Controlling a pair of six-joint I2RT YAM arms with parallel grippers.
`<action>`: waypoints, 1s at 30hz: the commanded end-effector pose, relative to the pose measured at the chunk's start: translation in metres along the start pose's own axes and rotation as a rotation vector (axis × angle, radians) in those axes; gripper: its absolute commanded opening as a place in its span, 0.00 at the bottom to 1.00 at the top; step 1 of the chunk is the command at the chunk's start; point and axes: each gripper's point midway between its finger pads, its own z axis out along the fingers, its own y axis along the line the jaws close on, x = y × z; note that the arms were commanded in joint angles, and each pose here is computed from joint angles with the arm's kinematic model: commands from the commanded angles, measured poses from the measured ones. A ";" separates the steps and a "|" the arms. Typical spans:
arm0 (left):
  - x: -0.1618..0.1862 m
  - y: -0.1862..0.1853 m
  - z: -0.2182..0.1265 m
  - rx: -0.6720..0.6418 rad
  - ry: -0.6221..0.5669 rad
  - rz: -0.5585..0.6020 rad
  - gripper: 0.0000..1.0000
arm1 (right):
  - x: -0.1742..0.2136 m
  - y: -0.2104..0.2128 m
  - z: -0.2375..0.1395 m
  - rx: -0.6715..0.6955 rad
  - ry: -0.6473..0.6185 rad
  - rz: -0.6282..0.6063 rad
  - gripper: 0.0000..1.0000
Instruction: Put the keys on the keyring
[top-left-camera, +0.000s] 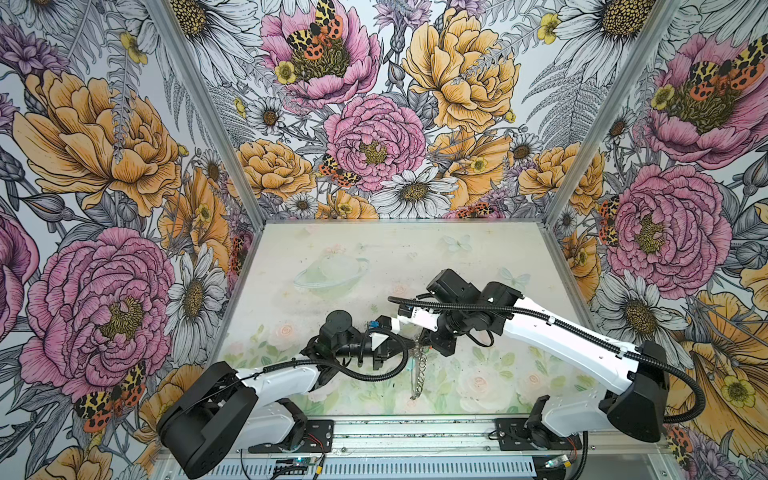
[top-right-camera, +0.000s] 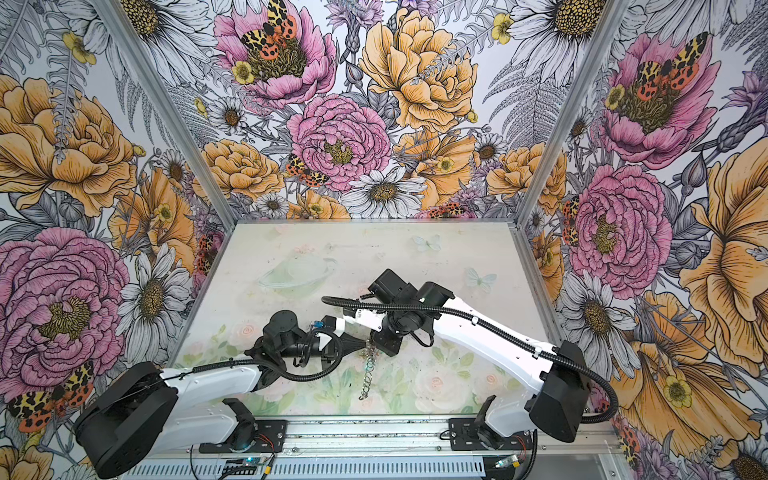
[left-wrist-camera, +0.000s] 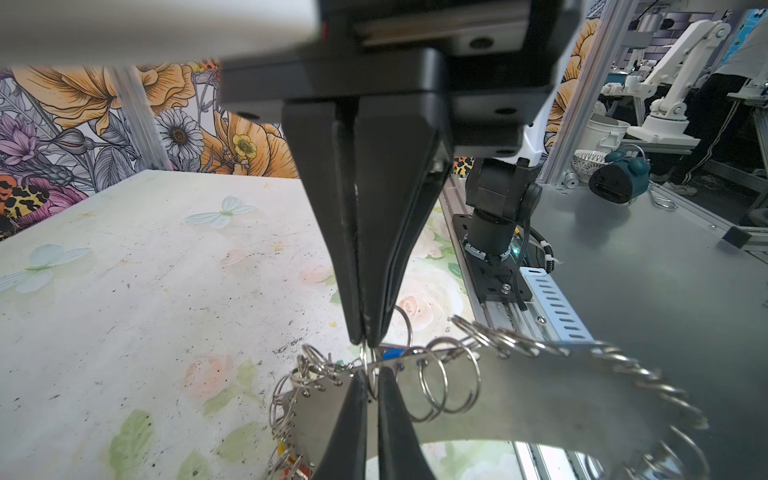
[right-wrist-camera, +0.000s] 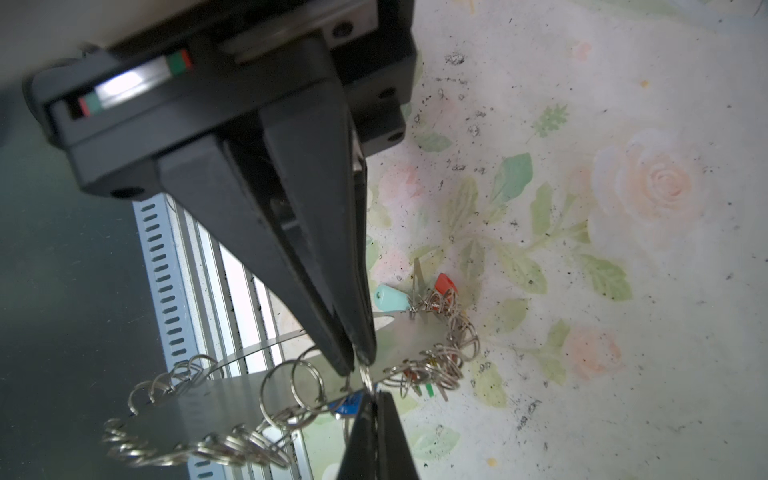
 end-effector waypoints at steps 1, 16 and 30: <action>-0.005 0.001 0.005 0.008 -0.004 -0.013 0.09 | -0.036 0.007 -0.011 -0.031 -0.135 -0.062 0.00; -0.013 0.011 0.000 -0.062 -0.048 -0.013 0.00 | -0.024 0.004 -0.029 0.038 -0.208 -0.052 0.23; -0.030 0.010 -0.007 -0.056 -0.130 0.008 0.00 | 0.001 -0.021 -0.021 0.137 -0.270 0.121 0.22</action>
